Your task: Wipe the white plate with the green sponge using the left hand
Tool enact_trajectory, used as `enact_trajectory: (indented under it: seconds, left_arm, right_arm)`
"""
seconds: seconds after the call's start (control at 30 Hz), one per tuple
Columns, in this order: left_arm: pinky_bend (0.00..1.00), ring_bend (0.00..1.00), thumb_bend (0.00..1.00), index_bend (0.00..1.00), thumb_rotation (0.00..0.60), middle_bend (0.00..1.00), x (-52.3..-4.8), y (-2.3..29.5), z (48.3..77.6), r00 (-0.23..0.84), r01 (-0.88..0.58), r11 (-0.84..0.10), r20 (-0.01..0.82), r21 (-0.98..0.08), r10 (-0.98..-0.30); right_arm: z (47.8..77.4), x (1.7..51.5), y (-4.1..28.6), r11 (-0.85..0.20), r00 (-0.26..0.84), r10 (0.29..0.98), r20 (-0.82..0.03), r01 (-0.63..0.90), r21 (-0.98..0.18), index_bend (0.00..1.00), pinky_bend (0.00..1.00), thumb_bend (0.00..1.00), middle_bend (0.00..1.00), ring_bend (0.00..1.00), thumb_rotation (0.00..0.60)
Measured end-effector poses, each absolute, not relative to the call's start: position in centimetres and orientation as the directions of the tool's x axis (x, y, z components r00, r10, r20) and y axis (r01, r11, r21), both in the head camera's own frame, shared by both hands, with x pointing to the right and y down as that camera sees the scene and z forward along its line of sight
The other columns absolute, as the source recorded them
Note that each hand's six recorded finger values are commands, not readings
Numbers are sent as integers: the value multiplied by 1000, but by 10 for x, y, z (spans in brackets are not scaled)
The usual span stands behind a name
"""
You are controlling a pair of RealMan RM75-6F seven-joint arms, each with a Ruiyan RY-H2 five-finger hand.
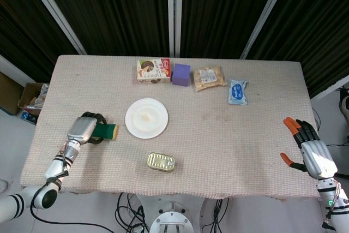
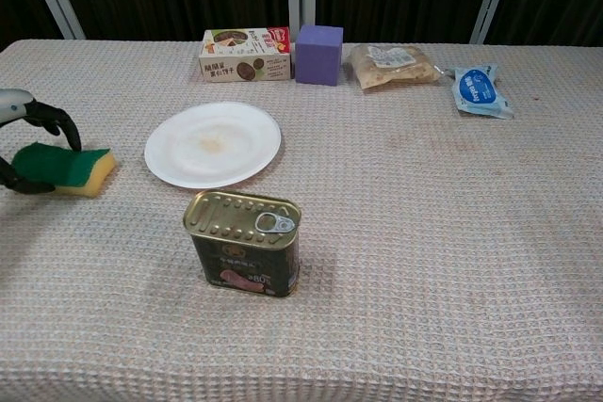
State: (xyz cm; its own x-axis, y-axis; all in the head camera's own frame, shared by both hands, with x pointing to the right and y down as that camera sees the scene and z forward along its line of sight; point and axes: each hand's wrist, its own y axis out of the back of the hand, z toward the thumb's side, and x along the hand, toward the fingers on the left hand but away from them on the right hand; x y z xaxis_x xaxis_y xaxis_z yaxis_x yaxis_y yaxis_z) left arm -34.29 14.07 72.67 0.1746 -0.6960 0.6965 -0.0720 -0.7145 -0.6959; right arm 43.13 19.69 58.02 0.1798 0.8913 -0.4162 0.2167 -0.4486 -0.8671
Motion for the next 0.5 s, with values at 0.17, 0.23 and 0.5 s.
enact_trajectory:
  seconds: [0.17, 0.23, 0.5]
  left_arm:
    - [168, 233, 222, 367, 600, 270, -343, 140, 729, 169, -82, -720, 702, -689, -692]
    - [175, 248, 242, 400, 600, 294, -343, 140, 729, 170, -90, -725, 707, -683, -687]
    - [261, 432, 292, 628, 600, 523, -343, 135, 732, 161, -136, -707, 689, -694, -707]
  right_arm:
    - [581, 433, 198, -450, 175, 891, -419, 216, -867, 23, 0, 194, 74, 0, 600]
    - [581, 433, 198, -451, 173, 891, -421, 216, -866, 23, 0, 194, 74, 0, 600]
    - [582, 434, 199, -451, 169, 891, -422, 215, -866, 26, 0, 194, 74, 0, 600]
